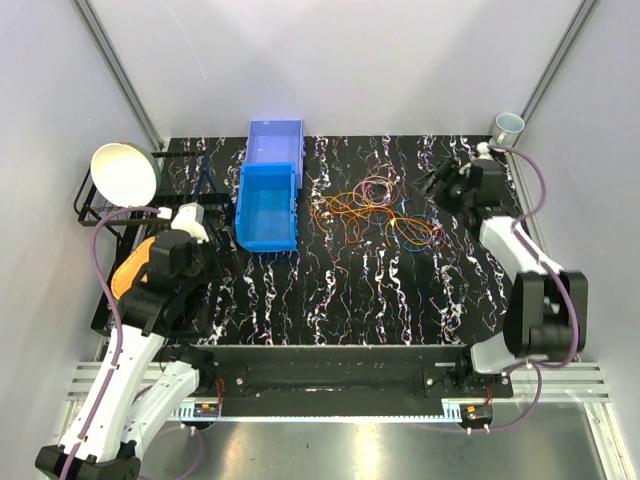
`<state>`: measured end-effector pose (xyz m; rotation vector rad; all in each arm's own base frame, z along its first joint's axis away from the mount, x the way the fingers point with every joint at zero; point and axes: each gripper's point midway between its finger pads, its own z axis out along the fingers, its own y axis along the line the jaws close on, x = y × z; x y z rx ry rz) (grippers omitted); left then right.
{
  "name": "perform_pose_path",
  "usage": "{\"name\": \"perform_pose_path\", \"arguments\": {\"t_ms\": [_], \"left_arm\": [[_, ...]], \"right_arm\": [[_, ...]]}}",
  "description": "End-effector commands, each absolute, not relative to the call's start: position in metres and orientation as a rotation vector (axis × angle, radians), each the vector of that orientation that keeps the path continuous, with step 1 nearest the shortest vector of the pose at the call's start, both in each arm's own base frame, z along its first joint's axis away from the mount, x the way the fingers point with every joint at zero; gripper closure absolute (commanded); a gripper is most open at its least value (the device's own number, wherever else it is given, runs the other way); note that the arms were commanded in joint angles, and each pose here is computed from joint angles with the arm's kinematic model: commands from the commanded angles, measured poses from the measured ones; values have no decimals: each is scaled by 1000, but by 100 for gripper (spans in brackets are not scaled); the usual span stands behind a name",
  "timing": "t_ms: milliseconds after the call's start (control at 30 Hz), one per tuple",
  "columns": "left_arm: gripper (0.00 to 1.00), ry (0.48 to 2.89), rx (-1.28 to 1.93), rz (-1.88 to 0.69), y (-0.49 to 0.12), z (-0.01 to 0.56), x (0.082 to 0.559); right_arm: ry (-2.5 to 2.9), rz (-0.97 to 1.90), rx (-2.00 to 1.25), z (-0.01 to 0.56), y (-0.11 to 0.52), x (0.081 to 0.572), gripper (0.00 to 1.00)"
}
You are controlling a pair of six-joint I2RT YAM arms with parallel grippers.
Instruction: Untangle the cables
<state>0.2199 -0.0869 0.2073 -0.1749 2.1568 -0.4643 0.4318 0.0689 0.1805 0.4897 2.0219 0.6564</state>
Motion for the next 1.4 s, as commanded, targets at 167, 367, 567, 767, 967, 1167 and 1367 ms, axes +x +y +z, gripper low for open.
{"name": "perform_pose_path", "arguments": {"t_ms": [167, 367, 567, 767, 967, 1167, 1367], "left_arm": [[1, 2089, -191, -461, -83, 220, 223], [1, 2085, -188, -469, -84, 221, 222], [1, 2084, -184, -472, -85, 221, 222], [1, 2081, -188, -470, -84, 222, 222], [1, 2082, -196, -466, -82, 221, 223], [1, 2082, -197, -464, -82, 221, 223], [1, 2085, -206, -458, -80, 220, 225]], "right_arm": [[2152, 773, 311, 157, 134, 474, 34], [2204, 732, 258, 130, 142, 497, 37], [2241, 706, 240, 109, 146, 510, 41], [2270, 684, 218, 94, 156, 517, 46], [2293, 676, 210, 81, 161, 519, 56], [2303, 671, 199, 81, 165, 523, 86], [2197, 682, 130, 167, 184, 527, 100]]}}
